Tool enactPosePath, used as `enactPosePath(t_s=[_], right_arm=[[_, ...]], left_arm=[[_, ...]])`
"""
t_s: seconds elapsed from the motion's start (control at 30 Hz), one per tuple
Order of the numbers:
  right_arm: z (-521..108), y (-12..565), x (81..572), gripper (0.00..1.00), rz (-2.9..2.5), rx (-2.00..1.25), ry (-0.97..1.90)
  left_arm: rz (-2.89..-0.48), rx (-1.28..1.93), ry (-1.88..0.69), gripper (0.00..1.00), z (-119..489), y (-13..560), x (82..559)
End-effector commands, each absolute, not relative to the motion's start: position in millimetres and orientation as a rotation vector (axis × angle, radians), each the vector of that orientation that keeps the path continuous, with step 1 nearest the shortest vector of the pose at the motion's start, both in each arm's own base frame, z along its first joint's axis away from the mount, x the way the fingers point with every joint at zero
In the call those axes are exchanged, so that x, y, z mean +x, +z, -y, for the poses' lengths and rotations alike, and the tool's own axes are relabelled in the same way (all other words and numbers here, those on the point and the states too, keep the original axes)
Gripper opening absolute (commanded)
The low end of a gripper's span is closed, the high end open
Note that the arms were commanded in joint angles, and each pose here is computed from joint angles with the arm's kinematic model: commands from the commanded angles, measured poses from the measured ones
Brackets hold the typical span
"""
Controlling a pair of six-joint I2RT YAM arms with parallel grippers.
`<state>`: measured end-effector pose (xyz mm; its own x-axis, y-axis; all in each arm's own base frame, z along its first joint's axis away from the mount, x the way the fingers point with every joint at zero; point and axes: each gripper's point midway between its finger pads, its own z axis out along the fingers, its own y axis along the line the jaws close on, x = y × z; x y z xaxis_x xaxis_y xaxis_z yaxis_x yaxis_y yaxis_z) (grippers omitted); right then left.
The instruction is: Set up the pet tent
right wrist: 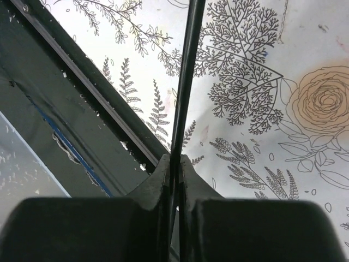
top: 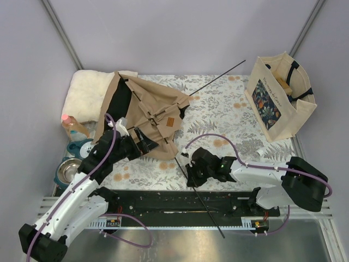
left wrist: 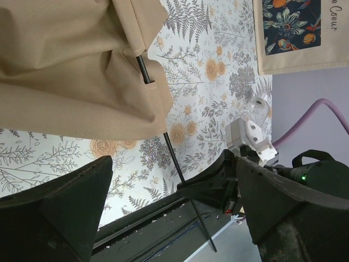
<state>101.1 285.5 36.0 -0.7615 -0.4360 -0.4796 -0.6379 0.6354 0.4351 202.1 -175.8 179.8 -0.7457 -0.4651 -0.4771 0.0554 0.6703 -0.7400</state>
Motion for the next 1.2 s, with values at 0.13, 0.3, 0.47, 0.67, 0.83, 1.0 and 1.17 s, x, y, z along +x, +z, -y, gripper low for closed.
enactPosePath(t_s=[0.13, 0.3, 0.47, 0.67, 0.83, 1.0, 1.17], right_arm=[[-308, 83, 125, 0.0, -2.385, -0.751, 0.886], [-316, 124, 136, 0.0, -2.347, -0.635, 0.918], [-321, 158, 146, 0.0, -2.316, -0.532, 0.929], [-316, 179, 158, 0.0, -2.295, -0.403, 0.903], [-319, 189, 161, 0.0, -2.281, -0.337, 0.939], [-327, 208, 163, 0.0, -2.22, -0.3, 1.019], [-328, 213, 162, 0.0, -2.184, -0.314, 1.047]], left_arm=[[-2.189, -0.271, -1.055, 0.99, 193, 190, 207], [-2.179, -0.242, -1.083, 0.99, 201, 198, 207], [-2.156, -0.228, -1.111, 0.99, 210, 208, 213], [-2.105, -0.187, -1.192, 0.99, 232, 228, 222], [-2.085, -0.171, -1.264, 0.99, 255, 235, 223], [-2.129, -0.195, -1.276, 0.95, 277, 223, 220], [-2.138, -0.269, -1.238, 0.69, 287, 214, 228]])
